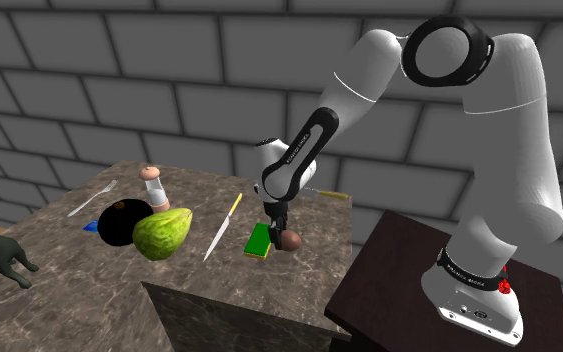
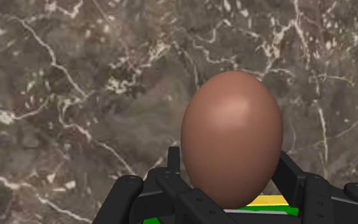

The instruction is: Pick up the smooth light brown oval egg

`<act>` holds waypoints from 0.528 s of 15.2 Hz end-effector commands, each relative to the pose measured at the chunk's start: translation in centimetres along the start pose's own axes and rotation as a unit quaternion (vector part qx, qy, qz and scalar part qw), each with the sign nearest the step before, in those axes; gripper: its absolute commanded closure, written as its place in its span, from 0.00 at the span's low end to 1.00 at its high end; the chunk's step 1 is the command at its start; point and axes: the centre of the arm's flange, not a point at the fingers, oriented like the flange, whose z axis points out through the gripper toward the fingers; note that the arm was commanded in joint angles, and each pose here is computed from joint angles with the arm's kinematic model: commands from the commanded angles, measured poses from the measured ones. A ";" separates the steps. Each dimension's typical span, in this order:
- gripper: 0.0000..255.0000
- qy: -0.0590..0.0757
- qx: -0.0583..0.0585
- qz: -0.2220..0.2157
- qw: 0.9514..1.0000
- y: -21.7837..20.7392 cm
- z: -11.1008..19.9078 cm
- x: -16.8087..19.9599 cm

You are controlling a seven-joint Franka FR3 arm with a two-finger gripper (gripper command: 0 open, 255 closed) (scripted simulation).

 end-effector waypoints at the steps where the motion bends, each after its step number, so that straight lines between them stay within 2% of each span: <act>1: 1.00 -0.001 0.000 0.000 1.000 0.0 0.1 -0.1; 8: 1.00 -0.001 0.000 0.000 1.000 -0.5 -3.5 -0.8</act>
